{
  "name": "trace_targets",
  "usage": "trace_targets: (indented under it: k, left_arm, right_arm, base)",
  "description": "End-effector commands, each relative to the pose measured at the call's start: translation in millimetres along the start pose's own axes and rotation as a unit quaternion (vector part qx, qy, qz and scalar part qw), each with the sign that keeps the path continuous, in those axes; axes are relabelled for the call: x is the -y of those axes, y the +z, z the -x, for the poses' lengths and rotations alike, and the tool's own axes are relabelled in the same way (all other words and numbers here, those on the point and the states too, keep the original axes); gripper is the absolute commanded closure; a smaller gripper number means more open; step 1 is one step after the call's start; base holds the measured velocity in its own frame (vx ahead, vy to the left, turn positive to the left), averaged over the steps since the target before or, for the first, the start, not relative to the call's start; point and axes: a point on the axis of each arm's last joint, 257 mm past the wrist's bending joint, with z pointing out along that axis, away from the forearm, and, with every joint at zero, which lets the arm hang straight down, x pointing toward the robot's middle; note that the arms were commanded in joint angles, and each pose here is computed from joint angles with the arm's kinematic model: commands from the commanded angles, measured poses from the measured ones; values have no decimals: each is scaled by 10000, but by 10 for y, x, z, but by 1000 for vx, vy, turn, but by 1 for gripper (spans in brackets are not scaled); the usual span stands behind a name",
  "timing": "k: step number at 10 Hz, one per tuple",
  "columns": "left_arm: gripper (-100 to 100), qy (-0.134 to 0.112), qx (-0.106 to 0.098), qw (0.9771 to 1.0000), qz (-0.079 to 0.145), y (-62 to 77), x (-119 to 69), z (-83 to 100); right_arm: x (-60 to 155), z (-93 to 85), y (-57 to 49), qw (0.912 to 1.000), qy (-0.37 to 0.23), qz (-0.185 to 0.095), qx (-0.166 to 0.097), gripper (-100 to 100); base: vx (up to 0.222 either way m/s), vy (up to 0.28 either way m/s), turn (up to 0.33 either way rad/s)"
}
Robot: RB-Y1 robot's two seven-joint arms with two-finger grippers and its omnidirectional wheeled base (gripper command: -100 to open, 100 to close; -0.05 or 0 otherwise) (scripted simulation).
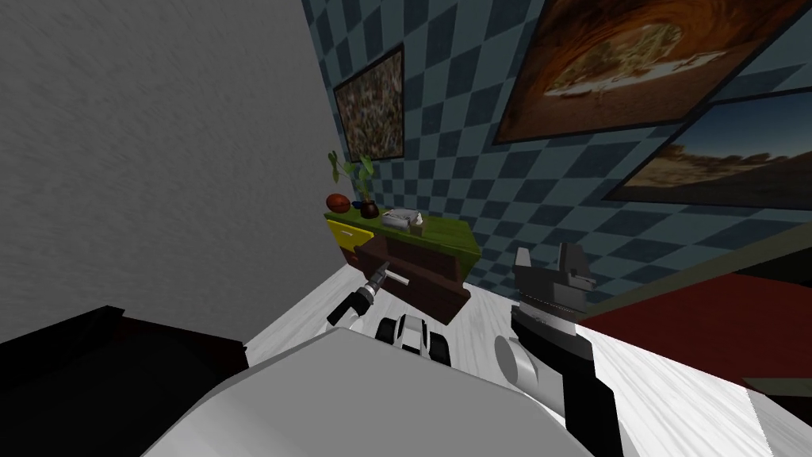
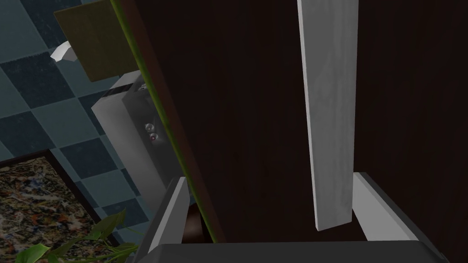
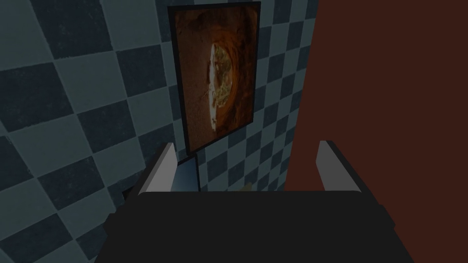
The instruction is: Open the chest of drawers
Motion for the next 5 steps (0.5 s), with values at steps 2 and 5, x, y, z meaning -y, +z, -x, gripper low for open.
trace_targets:
  k: [2,5]
  left_arm:
    - [0,-14,-3,10000,37,-6,-34,-4]
    - [0,-28,-5,10000,64,-11,-60,-6]
  right_arm:
    - [0,0,0,10000,0,0,0,0]
    - [0,0,0,10000,0,0,0,0]
  base:
    - [0,0,0]
    - [0,0,0]
